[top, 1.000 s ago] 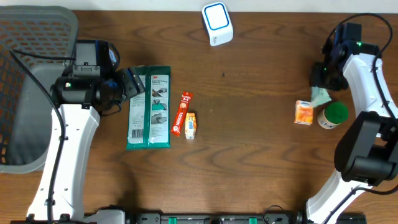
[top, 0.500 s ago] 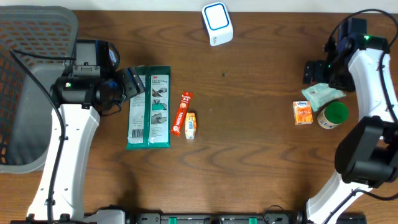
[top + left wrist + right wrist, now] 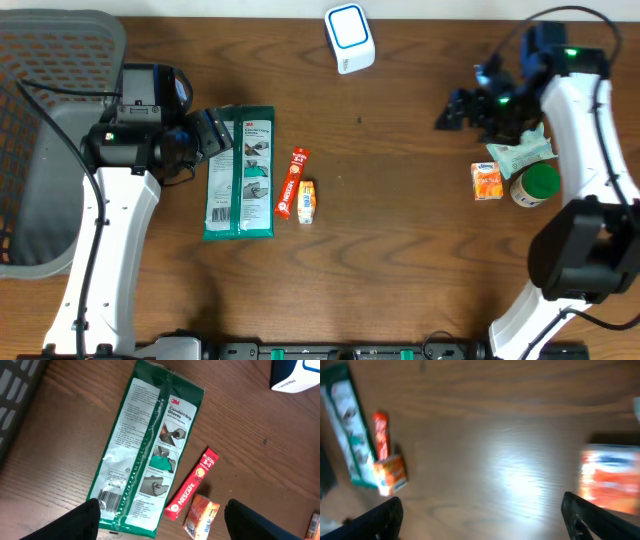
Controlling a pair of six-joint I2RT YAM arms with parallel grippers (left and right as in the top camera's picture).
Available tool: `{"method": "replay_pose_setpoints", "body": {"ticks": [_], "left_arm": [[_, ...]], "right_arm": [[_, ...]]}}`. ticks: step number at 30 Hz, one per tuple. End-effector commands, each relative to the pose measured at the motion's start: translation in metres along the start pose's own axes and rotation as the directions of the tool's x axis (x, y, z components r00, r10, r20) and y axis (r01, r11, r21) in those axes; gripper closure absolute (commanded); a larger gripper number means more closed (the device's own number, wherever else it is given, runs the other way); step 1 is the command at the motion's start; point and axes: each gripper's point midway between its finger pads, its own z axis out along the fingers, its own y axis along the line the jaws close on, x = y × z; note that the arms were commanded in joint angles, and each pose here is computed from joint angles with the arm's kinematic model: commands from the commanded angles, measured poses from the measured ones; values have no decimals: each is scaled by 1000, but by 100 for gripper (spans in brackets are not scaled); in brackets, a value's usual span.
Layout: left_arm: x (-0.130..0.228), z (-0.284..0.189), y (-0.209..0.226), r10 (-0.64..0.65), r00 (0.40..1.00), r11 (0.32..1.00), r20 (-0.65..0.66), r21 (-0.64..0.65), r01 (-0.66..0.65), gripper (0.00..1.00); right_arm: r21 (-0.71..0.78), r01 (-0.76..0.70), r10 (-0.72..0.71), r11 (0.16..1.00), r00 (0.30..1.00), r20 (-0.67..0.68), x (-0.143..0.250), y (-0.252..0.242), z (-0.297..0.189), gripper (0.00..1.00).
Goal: Scan the item barcode
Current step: 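Move the right gripper to the small orange box and grasp it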
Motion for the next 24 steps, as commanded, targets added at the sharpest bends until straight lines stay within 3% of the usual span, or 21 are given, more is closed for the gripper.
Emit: {"method": "replay_pose_setpoints", "body": {"ticks": [1,9,20,24], "left_arm": [[-5,-3,-1,6,1000,1000,20,2,-6,20],[0,-3,2,3,1000,1000,0,-9,-3,20],[0,-3,2,3,1000,1000,-1,-9,-3,20],[0,-3,2,3,1000,1000,0,-9,-3,20]], "right_arm": [[-56,93,-96,994,994,-47,17,46,12,6],[-32,257,-259,966,957,-130,63,135,69,12],[348,333,-379,877,922,73,90,183,131,12],[383,344,-405,857,910,89,110,187,150,12]]}}
